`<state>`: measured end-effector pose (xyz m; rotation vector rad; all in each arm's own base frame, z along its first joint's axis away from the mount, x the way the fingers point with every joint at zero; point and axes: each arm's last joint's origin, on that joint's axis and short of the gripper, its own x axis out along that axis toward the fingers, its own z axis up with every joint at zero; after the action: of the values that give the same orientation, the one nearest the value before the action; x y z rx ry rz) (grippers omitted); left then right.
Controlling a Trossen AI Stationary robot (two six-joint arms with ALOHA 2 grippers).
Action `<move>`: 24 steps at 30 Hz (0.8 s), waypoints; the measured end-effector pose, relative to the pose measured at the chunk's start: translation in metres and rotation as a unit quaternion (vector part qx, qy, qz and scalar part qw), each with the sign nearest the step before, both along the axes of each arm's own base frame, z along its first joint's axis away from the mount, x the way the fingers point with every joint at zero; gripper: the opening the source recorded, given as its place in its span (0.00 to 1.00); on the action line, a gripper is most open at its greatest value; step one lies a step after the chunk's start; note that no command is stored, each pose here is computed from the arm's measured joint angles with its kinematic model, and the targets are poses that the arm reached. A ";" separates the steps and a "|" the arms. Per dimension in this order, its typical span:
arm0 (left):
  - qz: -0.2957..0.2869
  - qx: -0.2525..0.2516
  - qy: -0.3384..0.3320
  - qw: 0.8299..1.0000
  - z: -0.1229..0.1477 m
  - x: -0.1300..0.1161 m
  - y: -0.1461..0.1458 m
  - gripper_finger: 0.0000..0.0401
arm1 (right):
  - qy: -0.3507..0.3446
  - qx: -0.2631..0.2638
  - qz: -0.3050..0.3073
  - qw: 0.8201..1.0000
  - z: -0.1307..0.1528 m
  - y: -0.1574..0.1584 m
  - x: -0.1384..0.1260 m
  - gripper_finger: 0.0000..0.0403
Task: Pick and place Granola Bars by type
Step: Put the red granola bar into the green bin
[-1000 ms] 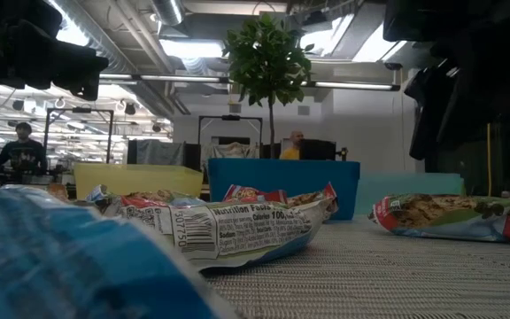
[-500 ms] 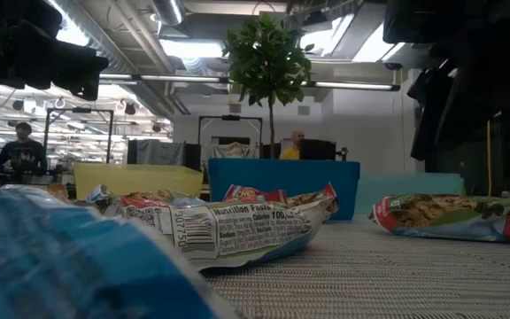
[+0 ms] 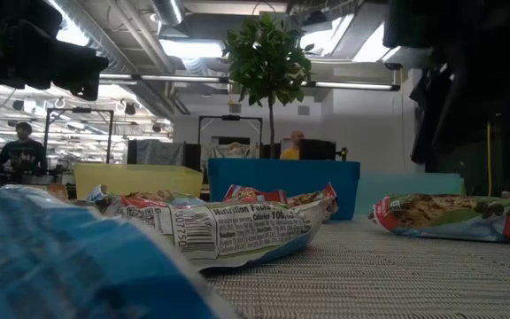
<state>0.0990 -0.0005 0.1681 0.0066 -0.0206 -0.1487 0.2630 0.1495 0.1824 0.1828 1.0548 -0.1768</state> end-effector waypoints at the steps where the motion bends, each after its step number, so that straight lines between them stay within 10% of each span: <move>1: 0.000 0.000 0.000 1.000 0.000 0.000 0.000 0.23 | 0.008 -0.003 -0.001 1.000 -0.004 0.000 0.000 0.66; 24: 0.000 0.000 0.000 1.000 0.000 0.000 0.000 0.24 | 0.080 0.005 0.002 0.997 -0.044 0.007 0.007 0.66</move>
<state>0.0990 -0.0005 0.1681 0.0066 -0.0206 -0.1491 0.2701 0.1566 0.1384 0.1765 1.2161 -0.1846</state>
